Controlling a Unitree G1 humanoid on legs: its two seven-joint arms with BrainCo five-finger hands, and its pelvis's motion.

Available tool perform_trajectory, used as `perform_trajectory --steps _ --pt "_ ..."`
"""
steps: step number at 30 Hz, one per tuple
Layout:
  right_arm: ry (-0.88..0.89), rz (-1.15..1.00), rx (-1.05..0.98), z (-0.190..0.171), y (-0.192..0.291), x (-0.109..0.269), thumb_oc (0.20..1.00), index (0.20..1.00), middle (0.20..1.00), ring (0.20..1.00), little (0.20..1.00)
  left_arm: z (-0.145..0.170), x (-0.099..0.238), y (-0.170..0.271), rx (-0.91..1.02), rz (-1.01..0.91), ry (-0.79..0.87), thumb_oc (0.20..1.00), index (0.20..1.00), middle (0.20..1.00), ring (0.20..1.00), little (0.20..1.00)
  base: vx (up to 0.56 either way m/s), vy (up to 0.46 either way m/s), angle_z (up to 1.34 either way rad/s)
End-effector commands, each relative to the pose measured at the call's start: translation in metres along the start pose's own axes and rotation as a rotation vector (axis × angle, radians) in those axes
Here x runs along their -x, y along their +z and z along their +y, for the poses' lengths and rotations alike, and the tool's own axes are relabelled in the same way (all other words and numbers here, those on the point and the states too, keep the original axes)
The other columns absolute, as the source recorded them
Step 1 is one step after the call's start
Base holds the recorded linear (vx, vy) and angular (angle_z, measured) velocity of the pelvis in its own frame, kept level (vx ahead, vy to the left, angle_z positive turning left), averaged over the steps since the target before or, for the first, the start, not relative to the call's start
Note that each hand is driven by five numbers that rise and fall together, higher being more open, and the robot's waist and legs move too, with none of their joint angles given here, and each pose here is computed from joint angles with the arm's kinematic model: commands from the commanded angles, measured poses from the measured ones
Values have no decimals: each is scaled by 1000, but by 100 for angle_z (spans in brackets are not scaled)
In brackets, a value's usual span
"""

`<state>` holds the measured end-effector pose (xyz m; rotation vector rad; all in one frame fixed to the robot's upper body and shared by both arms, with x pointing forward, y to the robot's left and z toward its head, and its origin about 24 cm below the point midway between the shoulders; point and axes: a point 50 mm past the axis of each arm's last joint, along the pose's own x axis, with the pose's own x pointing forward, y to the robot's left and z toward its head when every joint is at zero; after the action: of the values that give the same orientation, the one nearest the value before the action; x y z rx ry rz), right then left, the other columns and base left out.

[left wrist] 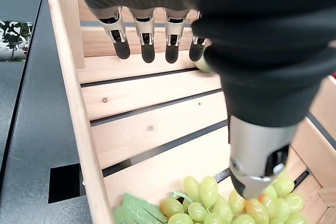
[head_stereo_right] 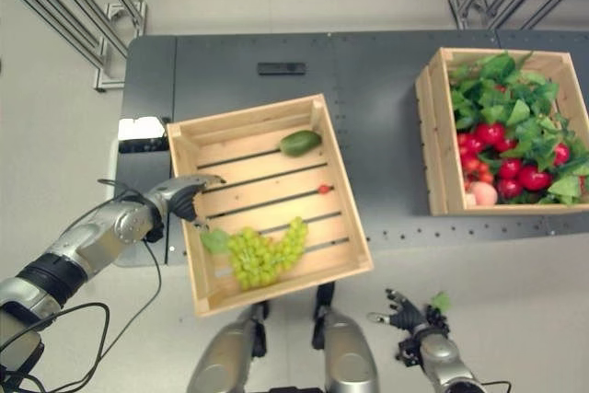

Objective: Pick up the fruits from the basket on one side to the basket on the other side

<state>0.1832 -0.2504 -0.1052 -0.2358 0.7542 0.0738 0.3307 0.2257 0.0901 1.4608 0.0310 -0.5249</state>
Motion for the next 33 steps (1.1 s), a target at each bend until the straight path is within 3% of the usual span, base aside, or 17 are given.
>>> perform_trajectory --steps 1,11,20,30,33 --pt "-30 -38 -4 -13 2 6 1000 1000 1000 1000 1000 13 0 -8 61 39 101 1000 1000 1000 1000 1000 0 0 0" --pt "-28 -106 0 -12 21 2 1000 1000 1000 1000 1000 6 -9 -5 111 57 126 1000 1000 1000 1000 1000 0 0 0" --pt "-33 -157 2 -11 35 -1 1000 1000 1000 1000 1000 -12 -20 26 152 -44 89 1000 1000 1000 1000 1000 0 1 0" --pt "-37 -233 -5 -11 53 -2 1000 1000 1000 1000 1000 -40 -25 30 59 -37 -14 1000 1000 1000 1000 1000 -4 2 -2" --pt "-37 -262 -3 -12 60 -2 1000 1000 1000 1000 1000 -54 -26 29 -73 -37 -83 1000 1000 1000 1000 1000 -6 10 -6"
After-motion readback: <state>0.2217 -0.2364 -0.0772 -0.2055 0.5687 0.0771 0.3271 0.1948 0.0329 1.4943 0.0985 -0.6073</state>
